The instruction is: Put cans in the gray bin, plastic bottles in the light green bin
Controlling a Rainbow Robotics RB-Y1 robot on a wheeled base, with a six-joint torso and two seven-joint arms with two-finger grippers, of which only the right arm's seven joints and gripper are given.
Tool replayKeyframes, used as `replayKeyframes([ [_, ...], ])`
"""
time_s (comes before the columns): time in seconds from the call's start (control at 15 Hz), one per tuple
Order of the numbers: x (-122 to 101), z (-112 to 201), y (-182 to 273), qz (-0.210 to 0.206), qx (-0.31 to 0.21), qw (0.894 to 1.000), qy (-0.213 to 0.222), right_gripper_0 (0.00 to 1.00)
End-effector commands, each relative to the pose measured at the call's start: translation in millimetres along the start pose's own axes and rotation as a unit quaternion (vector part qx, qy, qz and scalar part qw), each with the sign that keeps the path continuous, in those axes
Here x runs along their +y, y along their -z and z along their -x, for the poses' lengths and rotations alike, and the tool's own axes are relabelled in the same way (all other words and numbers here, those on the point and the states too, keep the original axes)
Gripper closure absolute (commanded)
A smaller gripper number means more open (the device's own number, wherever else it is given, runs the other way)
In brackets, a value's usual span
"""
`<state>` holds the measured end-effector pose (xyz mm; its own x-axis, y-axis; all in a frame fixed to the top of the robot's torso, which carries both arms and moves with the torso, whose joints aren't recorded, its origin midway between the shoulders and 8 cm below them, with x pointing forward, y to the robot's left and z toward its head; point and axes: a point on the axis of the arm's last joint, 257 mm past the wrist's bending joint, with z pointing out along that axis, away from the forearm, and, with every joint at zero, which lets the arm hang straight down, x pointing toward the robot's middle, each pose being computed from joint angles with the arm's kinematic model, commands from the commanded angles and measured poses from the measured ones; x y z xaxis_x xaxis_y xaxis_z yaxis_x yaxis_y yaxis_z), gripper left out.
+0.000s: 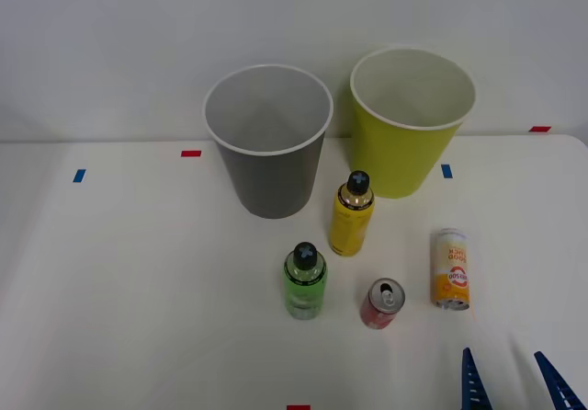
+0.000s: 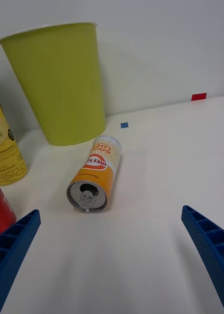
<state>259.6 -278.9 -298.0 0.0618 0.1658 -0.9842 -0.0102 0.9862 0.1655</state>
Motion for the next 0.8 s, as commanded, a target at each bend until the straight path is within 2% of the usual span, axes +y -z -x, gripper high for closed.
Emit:
replayKeyframes([
  [0.07,0,0,0,0.0,0.0,1.0,0.0,0.0],
  [0.6,0,0,0,0.0,0.0,1.0,0.0,0.0],
  [0.67,-2,-23,9,-0.009,0.028,1.0,-0.005,0.0],
  [0.8,4,-23,9,-0.003,0.026,1.0,-0.005,0.0],
])
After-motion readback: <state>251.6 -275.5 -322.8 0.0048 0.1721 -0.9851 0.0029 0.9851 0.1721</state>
